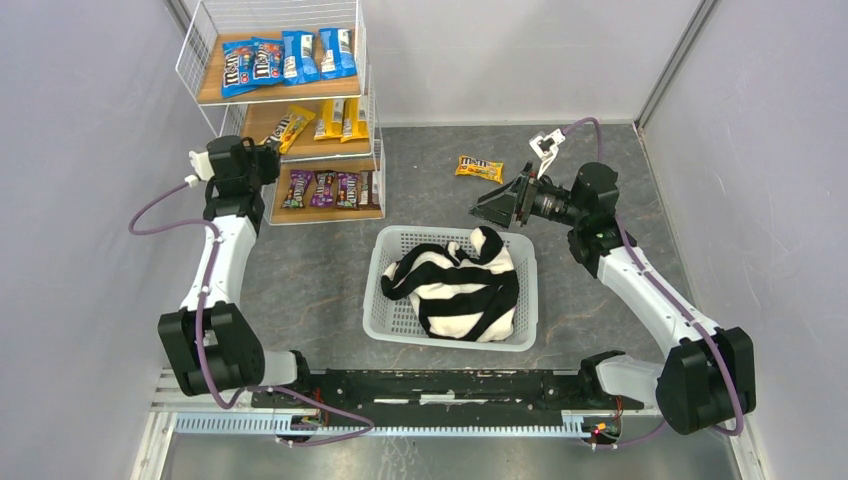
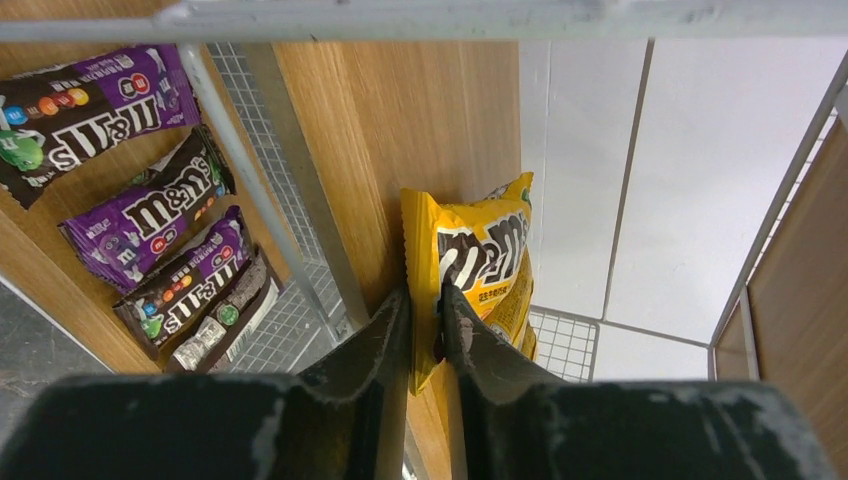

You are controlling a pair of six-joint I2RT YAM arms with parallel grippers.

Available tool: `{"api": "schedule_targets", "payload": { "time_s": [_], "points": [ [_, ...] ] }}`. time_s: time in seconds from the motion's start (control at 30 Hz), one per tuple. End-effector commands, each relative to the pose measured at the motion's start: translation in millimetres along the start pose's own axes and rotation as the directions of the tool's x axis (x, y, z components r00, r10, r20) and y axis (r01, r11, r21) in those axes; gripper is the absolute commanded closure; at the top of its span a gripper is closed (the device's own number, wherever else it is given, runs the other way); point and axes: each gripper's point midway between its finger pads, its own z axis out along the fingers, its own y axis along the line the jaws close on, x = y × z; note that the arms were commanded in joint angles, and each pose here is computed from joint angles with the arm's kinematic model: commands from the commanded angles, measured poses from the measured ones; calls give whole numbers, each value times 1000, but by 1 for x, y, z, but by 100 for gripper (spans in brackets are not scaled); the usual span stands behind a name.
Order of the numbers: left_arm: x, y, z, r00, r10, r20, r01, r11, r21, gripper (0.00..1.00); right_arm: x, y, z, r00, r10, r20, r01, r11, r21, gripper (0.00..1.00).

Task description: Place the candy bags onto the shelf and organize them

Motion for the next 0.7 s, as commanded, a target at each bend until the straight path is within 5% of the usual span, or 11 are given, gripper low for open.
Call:
{"api": "schedule_targets", "payload": {
  "time_s": [0.0, 0.27, 0.67],
  "points": [
    [18, -1, 2, 999, 22, -48, -21, 1000, 4, 77, -2, 1, 0, 1000, -21, 16, 21, 1000, -22, 27],
    [34, -22, 8, 999, -26, -30, 27, 999, 36, 78, -1, 0, 0, 1000, -17, 14, 17, 1000, -18, 27],
    [7, -29, 0, 974, -171, 147, 163, 985, 60, 78, 2, -3, 1, 1000, -12, 9, 12, 1000, -15, 27]
  ]
}}
